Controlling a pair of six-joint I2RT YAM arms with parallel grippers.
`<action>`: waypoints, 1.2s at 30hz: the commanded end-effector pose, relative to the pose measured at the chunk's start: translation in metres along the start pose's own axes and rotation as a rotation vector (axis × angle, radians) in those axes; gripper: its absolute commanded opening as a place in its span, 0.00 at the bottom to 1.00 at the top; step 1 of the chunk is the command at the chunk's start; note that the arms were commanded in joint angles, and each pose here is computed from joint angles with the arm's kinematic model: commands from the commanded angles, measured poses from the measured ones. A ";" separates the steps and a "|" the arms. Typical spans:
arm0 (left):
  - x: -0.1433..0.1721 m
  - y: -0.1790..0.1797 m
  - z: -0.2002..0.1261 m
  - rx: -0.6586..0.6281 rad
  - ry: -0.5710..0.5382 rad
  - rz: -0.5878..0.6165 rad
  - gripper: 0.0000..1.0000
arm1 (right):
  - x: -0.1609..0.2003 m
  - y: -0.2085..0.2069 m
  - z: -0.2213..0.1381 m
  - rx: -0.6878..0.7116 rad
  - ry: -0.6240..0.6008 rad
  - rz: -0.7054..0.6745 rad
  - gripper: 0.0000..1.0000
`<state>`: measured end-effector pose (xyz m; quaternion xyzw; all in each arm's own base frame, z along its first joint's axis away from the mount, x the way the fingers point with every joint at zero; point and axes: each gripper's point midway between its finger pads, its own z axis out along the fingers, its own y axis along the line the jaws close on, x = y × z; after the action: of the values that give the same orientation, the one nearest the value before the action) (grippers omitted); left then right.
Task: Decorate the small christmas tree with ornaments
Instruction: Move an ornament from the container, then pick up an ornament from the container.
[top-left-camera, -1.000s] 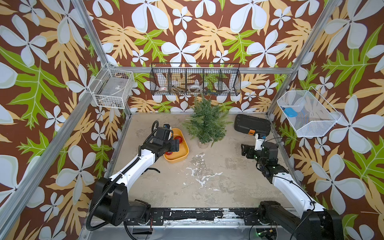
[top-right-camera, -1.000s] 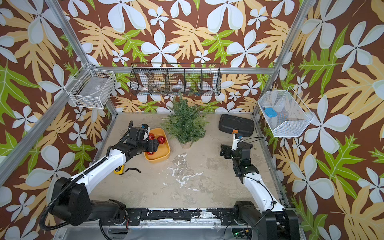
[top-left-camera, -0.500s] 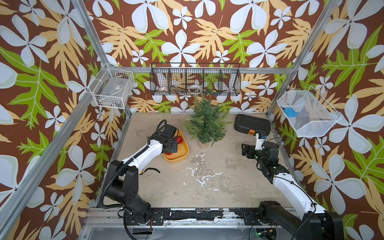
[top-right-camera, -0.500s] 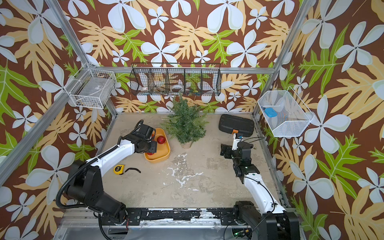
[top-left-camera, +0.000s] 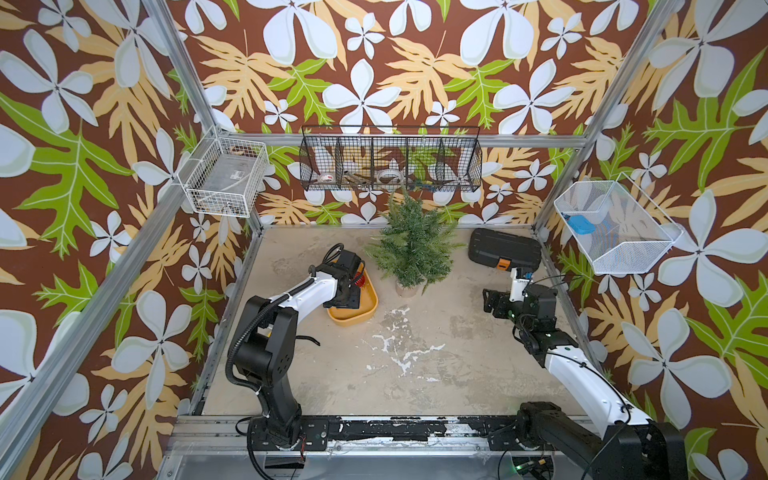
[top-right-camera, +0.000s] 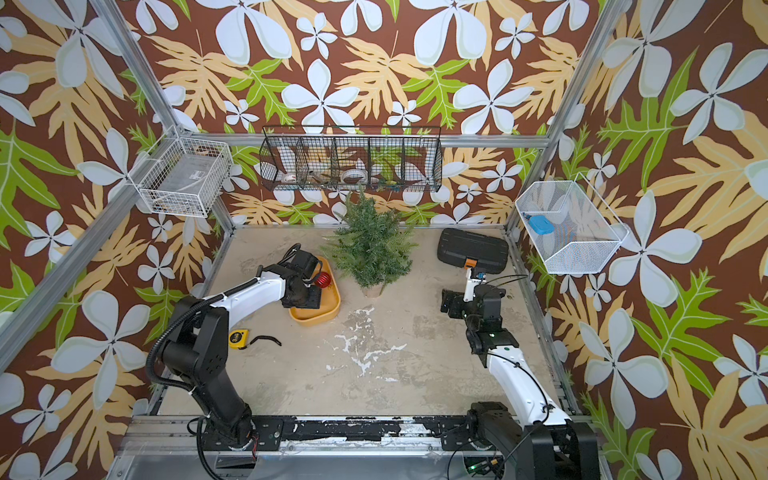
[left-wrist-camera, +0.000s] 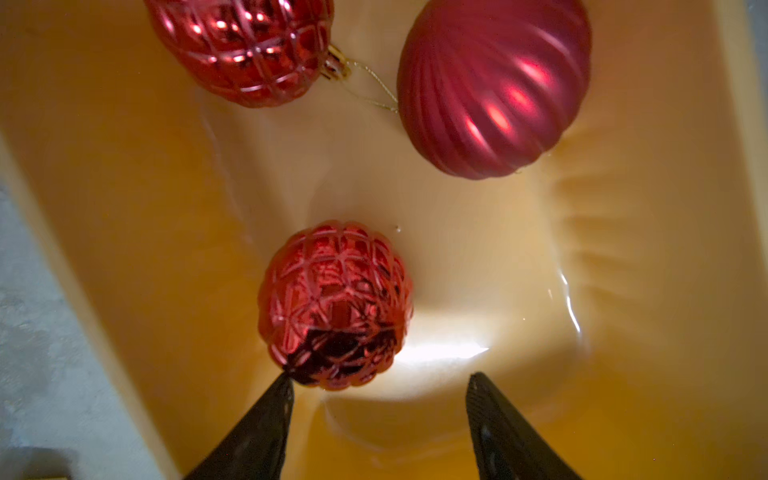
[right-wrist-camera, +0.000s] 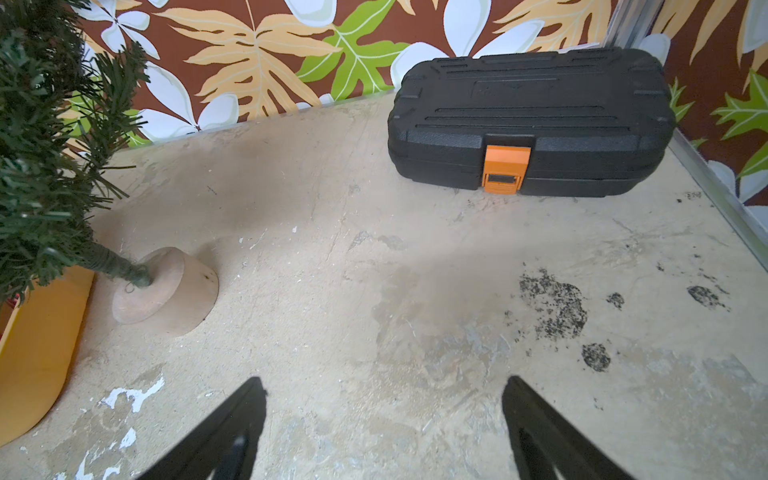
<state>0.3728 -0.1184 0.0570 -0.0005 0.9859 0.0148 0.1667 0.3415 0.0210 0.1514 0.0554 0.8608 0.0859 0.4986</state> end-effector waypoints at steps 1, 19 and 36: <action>-0.004 -0.006 0.006 0.015 0.013 0.004 0.69 | 0.000 -0.003 0.001 0.014 -0.005 0.009 0.90; -0.059 0.007 -0.001 -0.143 -0.075 0.075 0.70 | 0.001 -0.003 0.005 0.014 0.006 0.006 0.91; -0.051 0.017 0.011 -0.223 0.016 0.180 0.72 | 0.006 -0.001 0.008 0.002 0.021 0.011 0.91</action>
<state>0.4331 -0.1149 0.0598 0.0763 0.9773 0.1061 0.1664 0.3434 0.0204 0.1376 0.0609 0.8700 0.0845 0.4819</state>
